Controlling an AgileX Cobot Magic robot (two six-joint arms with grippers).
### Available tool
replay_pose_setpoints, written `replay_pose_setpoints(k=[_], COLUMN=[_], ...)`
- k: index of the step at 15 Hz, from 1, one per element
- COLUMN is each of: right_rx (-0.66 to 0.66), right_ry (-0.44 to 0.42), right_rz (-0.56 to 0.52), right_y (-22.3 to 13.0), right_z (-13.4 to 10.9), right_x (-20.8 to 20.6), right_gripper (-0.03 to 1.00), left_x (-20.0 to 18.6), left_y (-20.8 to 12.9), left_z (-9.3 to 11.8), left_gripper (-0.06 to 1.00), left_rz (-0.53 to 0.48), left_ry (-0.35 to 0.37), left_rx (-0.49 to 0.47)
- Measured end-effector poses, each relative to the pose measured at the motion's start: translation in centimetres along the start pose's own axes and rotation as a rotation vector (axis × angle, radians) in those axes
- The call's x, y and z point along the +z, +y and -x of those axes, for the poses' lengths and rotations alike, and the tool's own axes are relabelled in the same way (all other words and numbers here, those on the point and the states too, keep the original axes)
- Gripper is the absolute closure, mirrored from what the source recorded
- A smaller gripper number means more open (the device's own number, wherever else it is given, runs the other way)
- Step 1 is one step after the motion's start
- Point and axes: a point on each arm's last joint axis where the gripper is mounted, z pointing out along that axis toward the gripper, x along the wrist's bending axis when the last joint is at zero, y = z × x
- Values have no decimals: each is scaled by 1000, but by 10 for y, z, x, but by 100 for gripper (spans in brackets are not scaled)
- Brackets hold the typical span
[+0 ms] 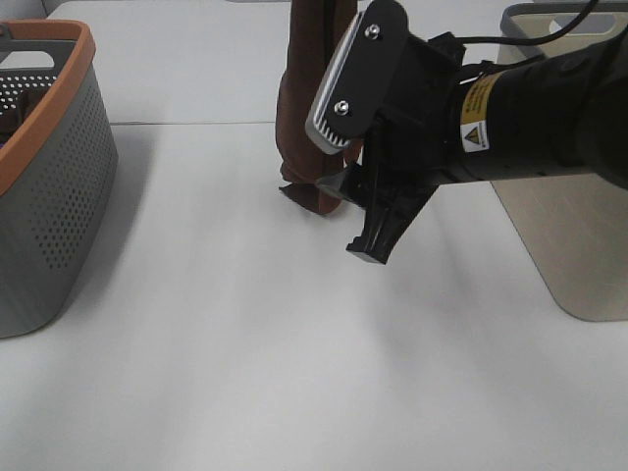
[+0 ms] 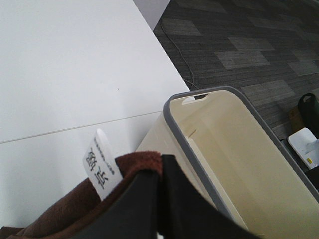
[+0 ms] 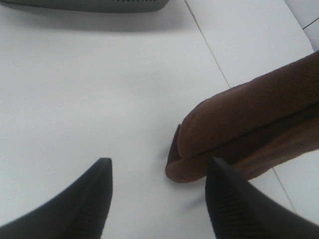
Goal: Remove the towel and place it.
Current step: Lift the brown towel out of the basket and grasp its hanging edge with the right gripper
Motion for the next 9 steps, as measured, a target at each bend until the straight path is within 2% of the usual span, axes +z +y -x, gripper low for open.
replay_pose_setpoints(k=[1,5,9], right_rx=[20,118,110], right_ry=[14,15,-4], right_rz=[28,17,-21], right_y=[-3,-6,-8], right_z=[-5,-6,-3], right_x=[15,39,46], right_gripper=[45,47,47], left_x=[0,0,0], left_y=[0,0,0], left_z=[0,0,0], left_gripper=[94,94,94], left_rz=[0,1,0], left_ry=[-1,-2,-2], left_rx=[-1,-1,-2])
